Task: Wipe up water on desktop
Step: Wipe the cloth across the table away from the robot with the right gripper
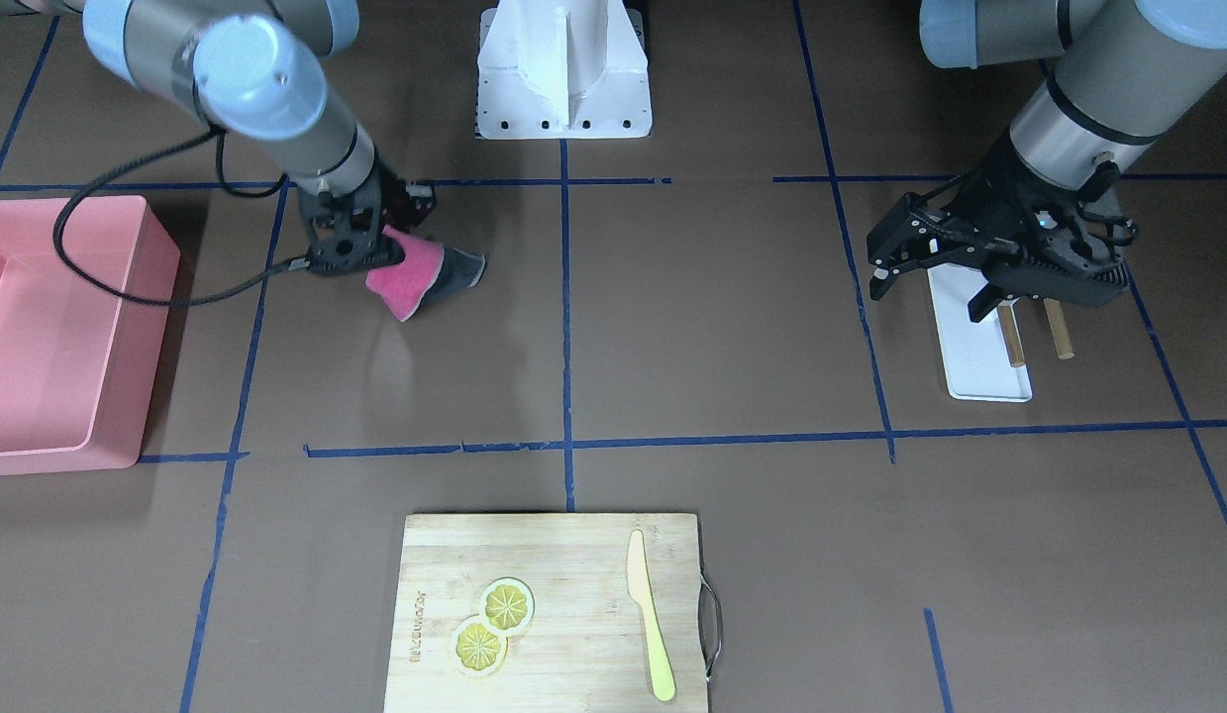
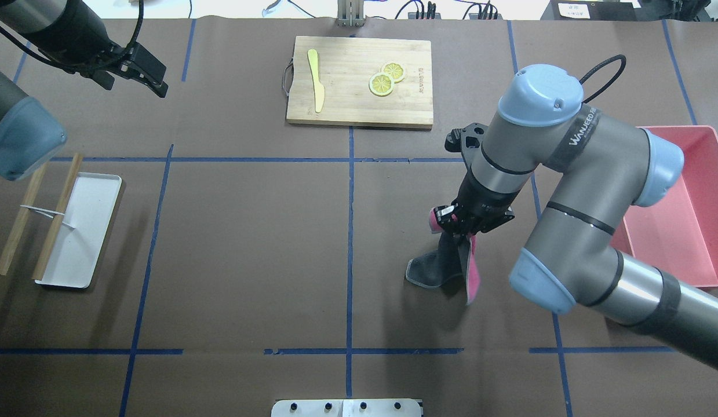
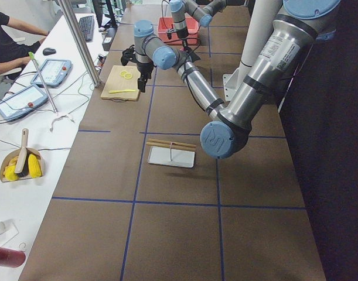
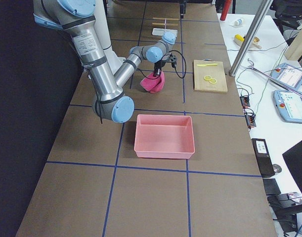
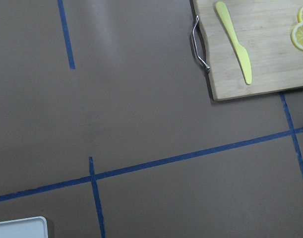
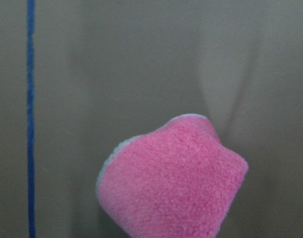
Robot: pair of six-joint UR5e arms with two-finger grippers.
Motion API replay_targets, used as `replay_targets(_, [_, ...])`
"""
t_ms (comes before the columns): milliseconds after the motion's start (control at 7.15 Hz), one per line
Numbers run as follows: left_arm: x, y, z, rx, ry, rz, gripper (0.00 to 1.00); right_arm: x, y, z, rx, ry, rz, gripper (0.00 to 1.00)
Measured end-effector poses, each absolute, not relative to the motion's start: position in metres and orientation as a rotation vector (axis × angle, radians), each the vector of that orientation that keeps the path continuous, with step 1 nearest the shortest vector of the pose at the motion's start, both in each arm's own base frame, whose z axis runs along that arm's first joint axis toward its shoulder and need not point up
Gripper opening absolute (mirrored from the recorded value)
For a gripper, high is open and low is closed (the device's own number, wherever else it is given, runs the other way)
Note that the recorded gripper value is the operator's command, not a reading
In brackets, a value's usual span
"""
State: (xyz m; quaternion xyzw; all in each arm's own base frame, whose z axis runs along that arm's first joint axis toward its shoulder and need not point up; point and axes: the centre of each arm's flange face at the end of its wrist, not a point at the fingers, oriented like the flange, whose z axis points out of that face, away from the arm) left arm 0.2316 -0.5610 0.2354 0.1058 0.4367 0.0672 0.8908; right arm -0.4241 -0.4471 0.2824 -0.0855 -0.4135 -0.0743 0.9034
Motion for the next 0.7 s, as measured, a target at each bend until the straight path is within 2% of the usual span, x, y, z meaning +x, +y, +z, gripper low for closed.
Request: replay_targets(699, [0.232, -0.561, 0.237, 0.217, 0.905, 0.139, 0.99, -0.357, -0.577, 0.383, -0.16, -0.797, 0.095, 0.0])
